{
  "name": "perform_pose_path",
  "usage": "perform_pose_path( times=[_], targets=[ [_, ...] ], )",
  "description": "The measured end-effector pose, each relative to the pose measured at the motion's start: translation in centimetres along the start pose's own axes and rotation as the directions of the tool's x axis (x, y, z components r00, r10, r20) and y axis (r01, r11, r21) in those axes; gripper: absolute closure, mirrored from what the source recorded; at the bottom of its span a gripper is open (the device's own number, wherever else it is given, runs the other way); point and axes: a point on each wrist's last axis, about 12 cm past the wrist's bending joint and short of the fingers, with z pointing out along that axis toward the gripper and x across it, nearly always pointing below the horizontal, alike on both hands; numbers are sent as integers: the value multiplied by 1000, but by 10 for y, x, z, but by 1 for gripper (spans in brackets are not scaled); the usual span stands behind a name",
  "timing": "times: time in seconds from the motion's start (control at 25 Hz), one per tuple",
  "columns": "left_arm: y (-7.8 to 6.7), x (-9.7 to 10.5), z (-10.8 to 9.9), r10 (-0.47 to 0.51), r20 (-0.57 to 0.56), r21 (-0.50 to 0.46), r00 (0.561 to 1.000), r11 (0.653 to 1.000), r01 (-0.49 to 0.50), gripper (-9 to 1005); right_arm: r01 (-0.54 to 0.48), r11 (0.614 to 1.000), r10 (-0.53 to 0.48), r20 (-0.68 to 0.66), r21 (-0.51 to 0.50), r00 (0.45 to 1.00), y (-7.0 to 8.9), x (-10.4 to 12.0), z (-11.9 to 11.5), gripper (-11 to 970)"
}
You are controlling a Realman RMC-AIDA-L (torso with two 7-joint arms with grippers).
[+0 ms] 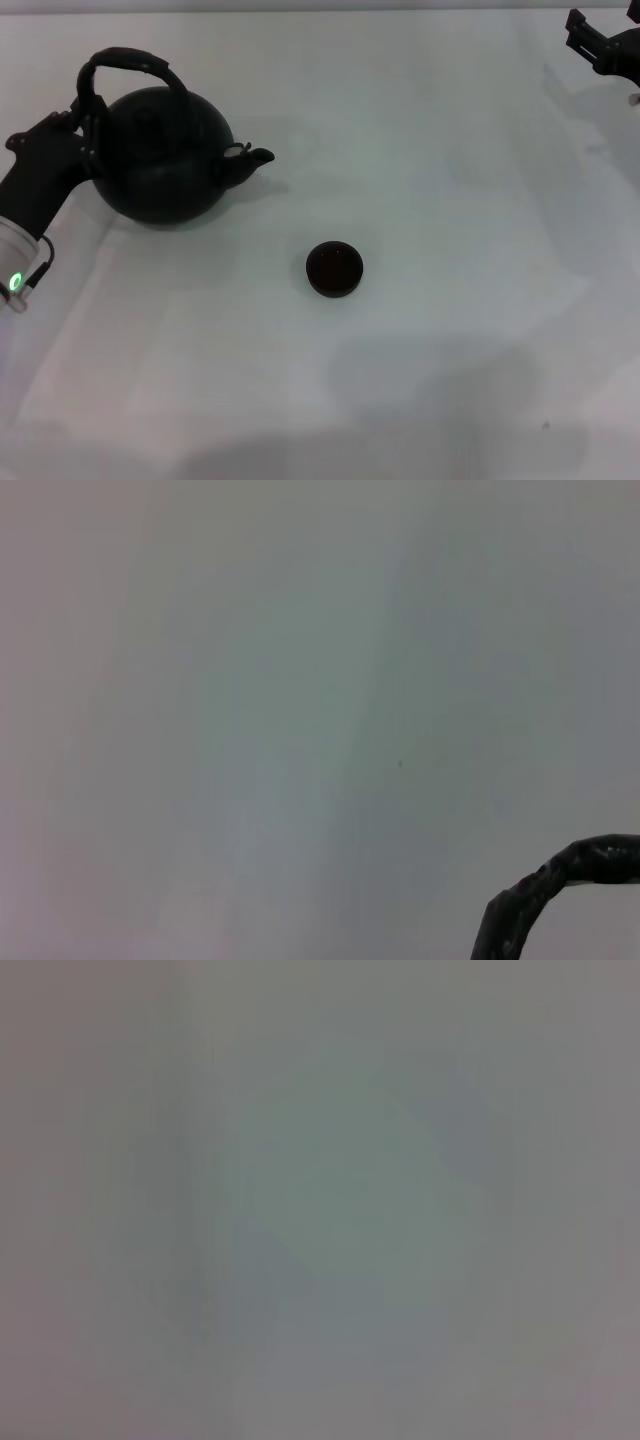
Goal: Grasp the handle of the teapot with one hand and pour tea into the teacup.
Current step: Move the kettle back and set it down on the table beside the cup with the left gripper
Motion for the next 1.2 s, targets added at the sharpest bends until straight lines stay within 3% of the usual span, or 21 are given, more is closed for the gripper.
perform_pose_path(
  times=[0.36, 0.56, 0.92, 1.2],
  targets=[
    [-1, 1, 1, 8, -12, 16, 1000, 1000, -8, 873, 0, 1000, 0, 1, -1, 1000, 0, 0, 0, 90],
    [-2, 1, 1, 13, -20, 27, 1000, 1000, -13, 737, 0, 1000, 0, 4, -2, 1000, 0, -1, 0, 91],
    [-3, 3, -2, 3, -20, 29, 1000, 1000, -3, 707, -3, 1000, 3, 0, 2, 1000, -1, 2, -3, 91],
    [-4, 3, -11, -57, 3, 42, 998, 998, 56, 422, -3, 1000, 3, 1, 2, 1000, -1, 2, -3, 91]
  ],
)
